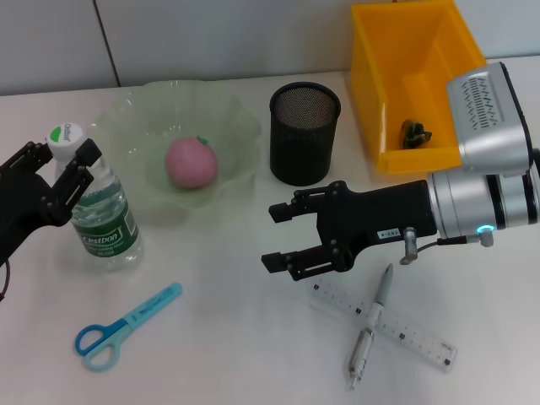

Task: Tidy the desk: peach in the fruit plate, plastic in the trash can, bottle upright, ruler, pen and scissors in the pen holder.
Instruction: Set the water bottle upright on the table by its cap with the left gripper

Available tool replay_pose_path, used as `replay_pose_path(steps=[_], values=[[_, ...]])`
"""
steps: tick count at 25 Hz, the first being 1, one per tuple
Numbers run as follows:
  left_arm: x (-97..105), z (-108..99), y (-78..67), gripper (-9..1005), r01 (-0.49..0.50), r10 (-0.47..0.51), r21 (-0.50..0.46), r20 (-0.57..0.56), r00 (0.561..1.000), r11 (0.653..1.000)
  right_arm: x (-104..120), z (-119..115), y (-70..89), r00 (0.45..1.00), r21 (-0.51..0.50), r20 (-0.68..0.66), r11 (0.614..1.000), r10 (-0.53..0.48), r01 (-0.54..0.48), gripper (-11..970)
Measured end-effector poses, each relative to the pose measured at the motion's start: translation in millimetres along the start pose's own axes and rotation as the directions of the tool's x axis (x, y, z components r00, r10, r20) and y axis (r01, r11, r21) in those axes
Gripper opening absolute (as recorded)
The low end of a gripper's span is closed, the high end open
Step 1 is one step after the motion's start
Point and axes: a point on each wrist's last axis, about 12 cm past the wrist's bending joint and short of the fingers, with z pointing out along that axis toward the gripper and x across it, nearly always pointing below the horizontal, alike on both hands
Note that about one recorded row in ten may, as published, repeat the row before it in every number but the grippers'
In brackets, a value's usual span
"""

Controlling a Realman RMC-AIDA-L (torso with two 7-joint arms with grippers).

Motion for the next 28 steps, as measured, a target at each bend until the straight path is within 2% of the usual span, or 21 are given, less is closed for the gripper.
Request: replay_pose_path(steps=[28], values=[[3.9, -1.5, -3.0, 444, -0.029, 0.029, -0.003, -0.007, 1.0, 1.0, -2.4, 1.5, 0.0, 1.0, -0.008, 0.002, 1.0, 0.004, -0.004, 757]])
